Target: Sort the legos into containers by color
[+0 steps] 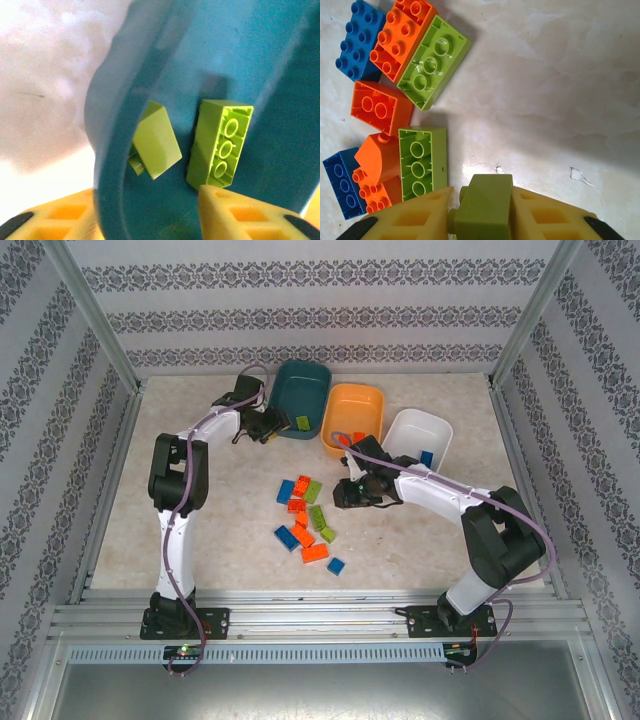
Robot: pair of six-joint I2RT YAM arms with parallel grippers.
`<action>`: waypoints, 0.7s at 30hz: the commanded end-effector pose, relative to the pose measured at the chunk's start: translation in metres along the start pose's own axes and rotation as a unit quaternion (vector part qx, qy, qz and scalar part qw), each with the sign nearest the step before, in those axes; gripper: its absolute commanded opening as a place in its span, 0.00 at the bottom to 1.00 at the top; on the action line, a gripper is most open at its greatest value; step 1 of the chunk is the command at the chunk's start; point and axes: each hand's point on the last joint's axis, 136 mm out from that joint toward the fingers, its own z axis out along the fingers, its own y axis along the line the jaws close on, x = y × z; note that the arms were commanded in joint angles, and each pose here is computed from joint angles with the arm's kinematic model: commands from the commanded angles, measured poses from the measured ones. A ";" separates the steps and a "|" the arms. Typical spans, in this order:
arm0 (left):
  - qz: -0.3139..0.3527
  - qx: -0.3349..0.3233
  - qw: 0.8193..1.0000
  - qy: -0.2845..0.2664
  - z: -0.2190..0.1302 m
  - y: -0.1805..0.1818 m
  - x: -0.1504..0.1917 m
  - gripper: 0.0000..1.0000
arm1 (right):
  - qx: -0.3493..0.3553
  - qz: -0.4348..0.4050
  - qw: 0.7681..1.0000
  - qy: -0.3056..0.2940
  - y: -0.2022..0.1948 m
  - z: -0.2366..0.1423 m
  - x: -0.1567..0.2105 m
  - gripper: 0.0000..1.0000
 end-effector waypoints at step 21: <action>0.009 -0.022 0.999 0.024 -0.081 0.033 0.076 0.39 | -0.088 -0.038 0.992 -0.082 0.080 -0.019 -0.084 0.32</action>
